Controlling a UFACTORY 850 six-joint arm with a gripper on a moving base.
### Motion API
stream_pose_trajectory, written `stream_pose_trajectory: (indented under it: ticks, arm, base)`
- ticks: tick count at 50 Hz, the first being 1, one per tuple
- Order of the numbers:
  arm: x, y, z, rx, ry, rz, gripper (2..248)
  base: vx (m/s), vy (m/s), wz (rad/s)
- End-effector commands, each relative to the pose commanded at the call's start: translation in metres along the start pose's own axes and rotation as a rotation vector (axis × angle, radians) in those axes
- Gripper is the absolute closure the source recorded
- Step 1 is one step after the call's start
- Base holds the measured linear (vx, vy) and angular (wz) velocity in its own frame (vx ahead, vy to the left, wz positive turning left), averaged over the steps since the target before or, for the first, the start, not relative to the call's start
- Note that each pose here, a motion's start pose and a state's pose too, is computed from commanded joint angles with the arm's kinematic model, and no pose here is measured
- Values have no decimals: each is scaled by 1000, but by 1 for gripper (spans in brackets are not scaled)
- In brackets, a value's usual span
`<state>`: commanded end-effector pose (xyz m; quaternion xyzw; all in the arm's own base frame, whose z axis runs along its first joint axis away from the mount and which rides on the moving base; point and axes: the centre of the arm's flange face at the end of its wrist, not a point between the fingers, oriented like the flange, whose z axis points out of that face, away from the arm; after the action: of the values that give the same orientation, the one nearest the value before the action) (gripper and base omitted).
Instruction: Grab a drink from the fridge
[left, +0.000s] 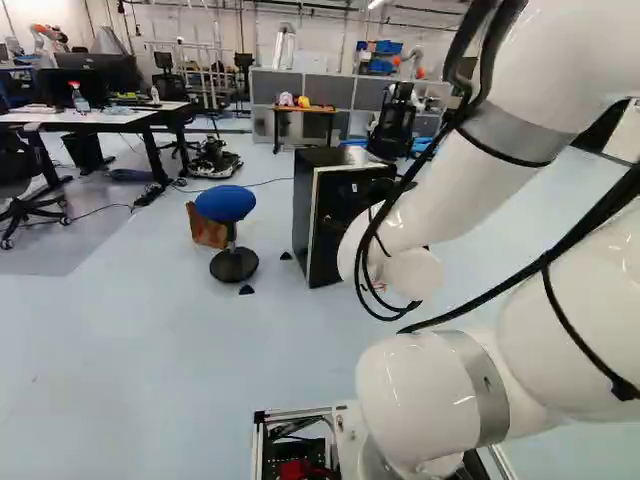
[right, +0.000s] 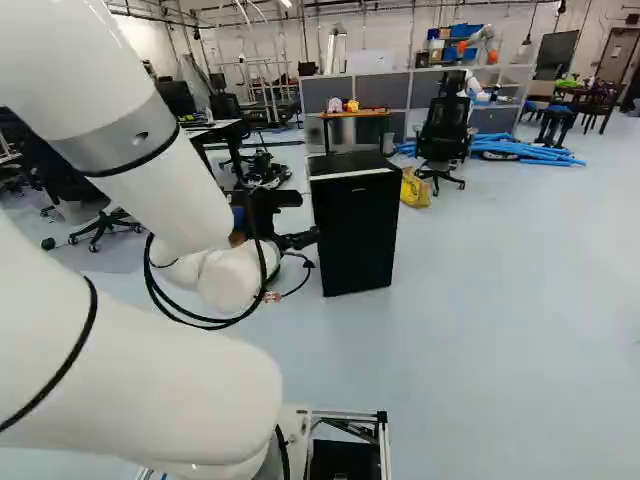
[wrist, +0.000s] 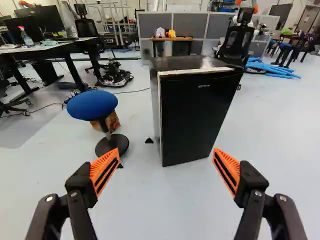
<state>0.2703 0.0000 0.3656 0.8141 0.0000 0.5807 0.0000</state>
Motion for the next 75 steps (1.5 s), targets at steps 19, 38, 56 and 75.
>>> stream_pose_trajectory:
  ticks: [19,38,56,75]
  arm:
    - [0,0,0,0,0,0,3]
    - [0,0,0,0,0,0,3]
    - [0,0,0,0,0,0,3]
    - [0,0,0,0,0,0,3]
  base:
    - [128,-70,145]
    - [119,-66,131]
    - [122,-70,117]
    - [121,-70,117]
